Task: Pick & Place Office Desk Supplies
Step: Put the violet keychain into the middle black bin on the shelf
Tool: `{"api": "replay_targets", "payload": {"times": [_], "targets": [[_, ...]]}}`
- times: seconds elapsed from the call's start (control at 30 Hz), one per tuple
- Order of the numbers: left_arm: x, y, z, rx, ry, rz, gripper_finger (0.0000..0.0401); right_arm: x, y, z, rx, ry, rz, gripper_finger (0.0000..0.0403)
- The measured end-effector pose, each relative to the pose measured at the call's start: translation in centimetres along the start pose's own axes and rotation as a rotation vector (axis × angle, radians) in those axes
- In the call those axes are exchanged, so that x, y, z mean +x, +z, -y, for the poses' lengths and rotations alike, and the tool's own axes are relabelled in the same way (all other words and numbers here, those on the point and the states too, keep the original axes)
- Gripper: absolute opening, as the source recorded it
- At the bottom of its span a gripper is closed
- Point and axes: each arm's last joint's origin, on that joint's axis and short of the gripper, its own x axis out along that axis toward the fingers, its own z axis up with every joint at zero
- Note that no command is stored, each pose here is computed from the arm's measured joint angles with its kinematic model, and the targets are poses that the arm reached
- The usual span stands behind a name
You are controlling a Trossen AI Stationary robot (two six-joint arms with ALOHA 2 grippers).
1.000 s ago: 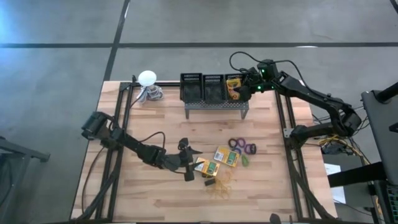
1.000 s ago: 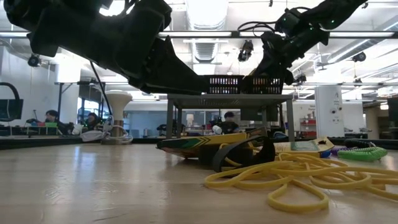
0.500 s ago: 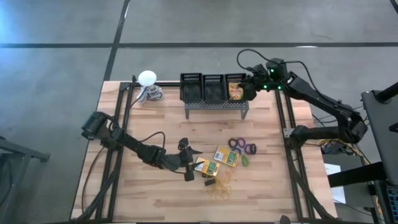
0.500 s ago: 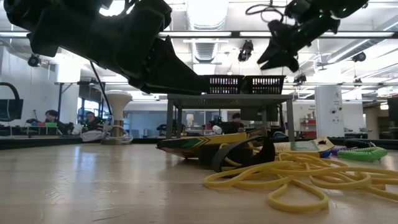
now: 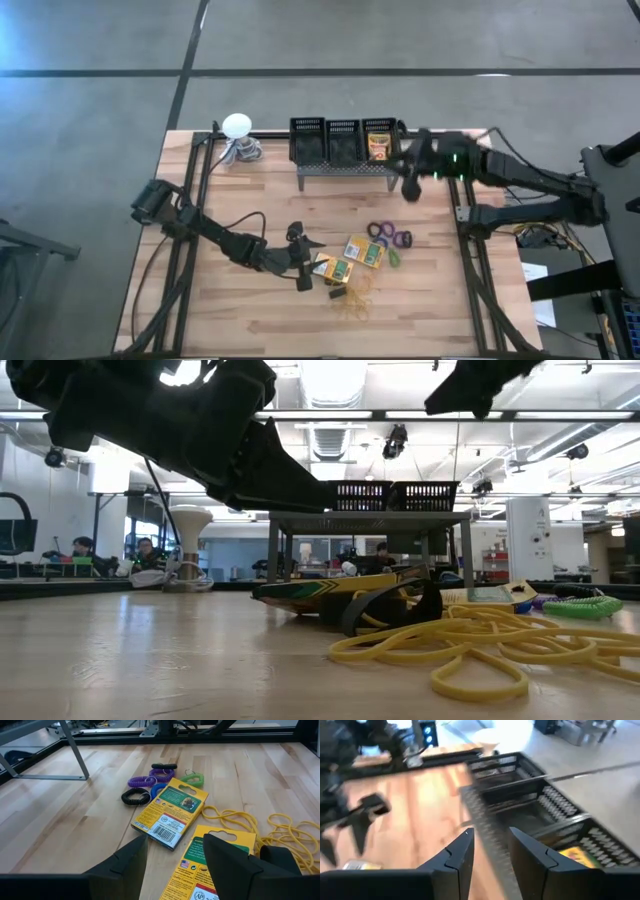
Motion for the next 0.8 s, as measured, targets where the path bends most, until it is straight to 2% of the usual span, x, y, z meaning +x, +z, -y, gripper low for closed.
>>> {"api": "replay_targets", "payload": {"times": [0.23,0.4,0.5,0.63,0.8], "targets": [[0.0,0.0,0.0,-0.007,0.0,0.0,0.0197,0.2,-4.4,-7.0,-0.096,0.017,-0.081,0.0093],[0.0,0.0,0.0,-0.008,0.0,0.0,0.0197,0.9,-8.6,-10.0,-0.094,0.043,-0.184,0.0083],[0.0,0.0,0.0,-0.008,0.0,0.0,0.0197,1.6,-11.5,-10.9,-0.052,0.033,-0.272,0.0077],[0.0,0.0,0.0,-0.011,0.0,0.0,0.0197,2.9,-14.4,-10.6,0.068,-0.048,-0.378,0.0077],[0.0,0.0,0.0,-0.012,0.001,0.001,0.0197,4.3,-16.8,-9.6,0.127,-0.145,-0.472,0.0104]]}}
